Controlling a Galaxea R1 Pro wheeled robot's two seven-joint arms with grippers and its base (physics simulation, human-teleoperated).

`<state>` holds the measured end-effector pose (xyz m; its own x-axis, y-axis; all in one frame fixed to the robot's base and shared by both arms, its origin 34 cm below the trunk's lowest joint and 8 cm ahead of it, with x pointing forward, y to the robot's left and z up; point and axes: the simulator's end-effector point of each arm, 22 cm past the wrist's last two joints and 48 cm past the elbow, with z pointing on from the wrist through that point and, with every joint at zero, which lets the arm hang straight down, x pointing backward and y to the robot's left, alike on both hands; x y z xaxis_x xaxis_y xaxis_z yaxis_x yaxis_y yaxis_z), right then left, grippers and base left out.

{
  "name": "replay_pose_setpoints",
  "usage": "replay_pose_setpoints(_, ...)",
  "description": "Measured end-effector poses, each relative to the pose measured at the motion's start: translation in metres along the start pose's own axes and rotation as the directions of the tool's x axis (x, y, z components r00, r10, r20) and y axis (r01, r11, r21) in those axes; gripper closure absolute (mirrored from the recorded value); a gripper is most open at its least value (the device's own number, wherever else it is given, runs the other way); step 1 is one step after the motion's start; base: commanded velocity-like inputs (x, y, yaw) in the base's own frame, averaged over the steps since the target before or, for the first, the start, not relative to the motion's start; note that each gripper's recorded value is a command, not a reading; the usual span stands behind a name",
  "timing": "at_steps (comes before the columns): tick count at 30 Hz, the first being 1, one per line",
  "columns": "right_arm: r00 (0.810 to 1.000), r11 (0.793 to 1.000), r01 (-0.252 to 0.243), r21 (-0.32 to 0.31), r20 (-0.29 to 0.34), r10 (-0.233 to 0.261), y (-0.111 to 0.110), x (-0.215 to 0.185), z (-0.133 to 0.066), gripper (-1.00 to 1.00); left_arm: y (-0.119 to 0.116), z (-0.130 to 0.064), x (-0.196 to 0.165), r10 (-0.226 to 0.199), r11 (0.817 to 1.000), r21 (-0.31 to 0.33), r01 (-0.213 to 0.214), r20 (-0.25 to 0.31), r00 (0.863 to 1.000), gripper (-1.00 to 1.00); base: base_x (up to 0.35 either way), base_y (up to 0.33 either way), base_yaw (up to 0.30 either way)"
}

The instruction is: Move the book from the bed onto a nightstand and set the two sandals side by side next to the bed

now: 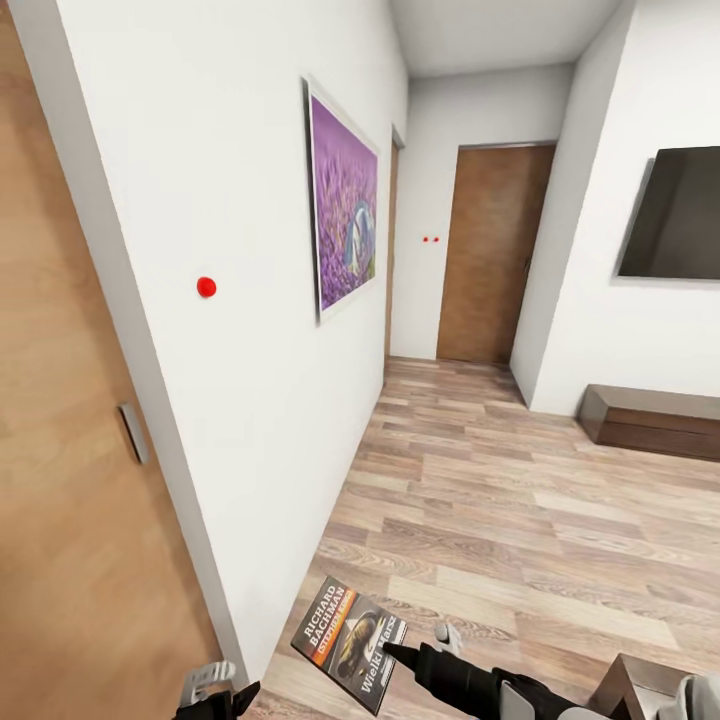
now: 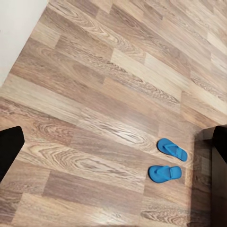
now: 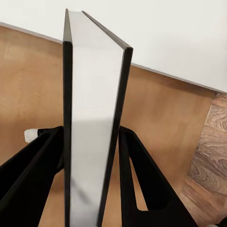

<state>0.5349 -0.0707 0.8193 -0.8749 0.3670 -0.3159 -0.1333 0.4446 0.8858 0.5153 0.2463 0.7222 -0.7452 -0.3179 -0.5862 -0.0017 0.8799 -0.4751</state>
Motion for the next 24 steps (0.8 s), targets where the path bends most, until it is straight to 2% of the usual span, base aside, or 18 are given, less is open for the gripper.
replay_pose_setpoints(14, 1.000, 1.000, -0.001, 0.001, 0.002, 0.001, -0.0001, -0.0002, -0.0001, 1.00, -0.0011, 0.0002, 0.0005, 0.001, 1.000, 0.002, -0.001, -0.001, 1.000, -1.00, 0.262, 0.095, 0.000)
replay_pose_setpoints(18, 1.000, 1.000, -0.001, 0.000, 0.002, 0.001, -0.0001, -0.0003, 0.0000, 1.00, -0.0010, 0.0004, 0.0005, 0.000, 1.000, 0.002, 0.000, -0.001, 1.000, -1.00, 0.068, 0.007, -0.010)
replay_pose_setpoints(24, 1.000, 1.000, -0.001, -0.001, 0.002, 0.001, 0.0001, -0.0004, 0.0000, 1.00, -0.0010, 0.0005, 0.0005, 0.000, 1.000, 0.001, 0.000, -0.001, 1.000, -1.00, 0.007, 0.001, -0.151)
